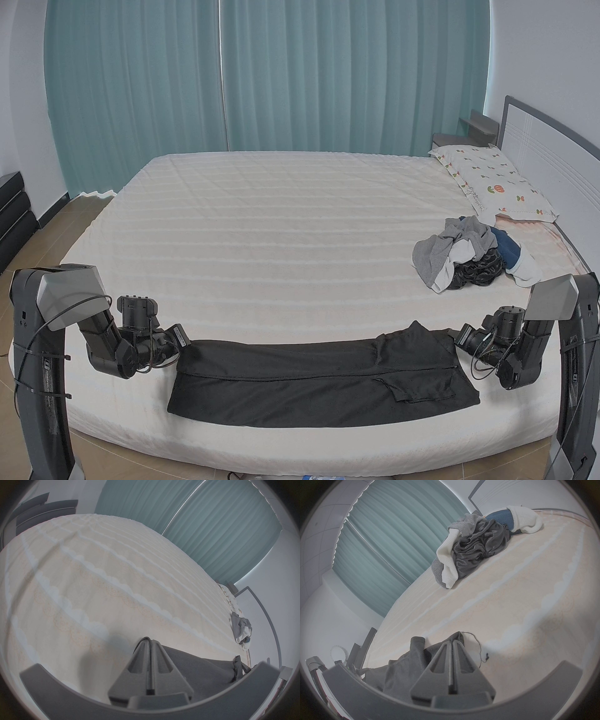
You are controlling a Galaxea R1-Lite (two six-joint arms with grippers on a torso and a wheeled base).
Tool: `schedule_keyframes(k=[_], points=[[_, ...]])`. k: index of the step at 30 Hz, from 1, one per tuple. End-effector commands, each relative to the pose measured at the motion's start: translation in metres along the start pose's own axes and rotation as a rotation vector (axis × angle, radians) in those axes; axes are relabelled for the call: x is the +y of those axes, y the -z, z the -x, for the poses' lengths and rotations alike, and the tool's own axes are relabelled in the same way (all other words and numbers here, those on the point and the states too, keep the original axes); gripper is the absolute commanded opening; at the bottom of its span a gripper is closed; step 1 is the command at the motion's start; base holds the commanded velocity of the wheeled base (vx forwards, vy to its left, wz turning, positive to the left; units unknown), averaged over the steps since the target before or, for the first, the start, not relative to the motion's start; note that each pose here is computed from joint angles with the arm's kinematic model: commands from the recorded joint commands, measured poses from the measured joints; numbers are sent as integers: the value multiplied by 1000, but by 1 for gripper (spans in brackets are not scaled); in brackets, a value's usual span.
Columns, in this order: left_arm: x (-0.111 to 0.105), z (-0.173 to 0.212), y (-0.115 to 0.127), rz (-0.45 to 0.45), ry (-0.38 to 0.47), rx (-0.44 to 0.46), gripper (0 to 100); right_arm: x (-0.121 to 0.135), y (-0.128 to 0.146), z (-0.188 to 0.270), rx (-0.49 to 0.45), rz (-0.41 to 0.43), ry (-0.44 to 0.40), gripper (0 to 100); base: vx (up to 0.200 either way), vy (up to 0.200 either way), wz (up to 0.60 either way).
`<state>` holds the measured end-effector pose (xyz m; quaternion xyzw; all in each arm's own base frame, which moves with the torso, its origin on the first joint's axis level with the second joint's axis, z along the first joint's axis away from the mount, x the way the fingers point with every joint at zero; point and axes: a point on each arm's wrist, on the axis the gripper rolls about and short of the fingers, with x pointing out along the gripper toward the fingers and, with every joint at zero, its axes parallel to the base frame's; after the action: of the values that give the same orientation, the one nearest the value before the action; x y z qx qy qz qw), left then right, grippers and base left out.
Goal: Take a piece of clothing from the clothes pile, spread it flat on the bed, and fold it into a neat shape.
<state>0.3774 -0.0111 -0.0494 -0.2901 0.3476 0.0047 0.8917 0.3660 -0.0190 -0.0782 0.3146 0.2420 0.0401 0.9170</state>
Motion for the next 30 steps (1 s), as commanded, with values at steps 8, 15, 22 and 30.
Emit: schedule_keyframes(k=[8,15,22,30], points=[[0,0,-1,2,2,0,100,1,-2,1,-11,2,-7,100,0,0,0],[5,2,-10,25,18,-36,100,32,-20,23,-75,16,-106,100,0,0,0],[4,0,-29,152,59,-92,100,50,1,20,31,51,-204,100,0,0,0],[2,-2,-31,207,69,-101,100,32,22,2,100,132,-169,100,0,0,0]])
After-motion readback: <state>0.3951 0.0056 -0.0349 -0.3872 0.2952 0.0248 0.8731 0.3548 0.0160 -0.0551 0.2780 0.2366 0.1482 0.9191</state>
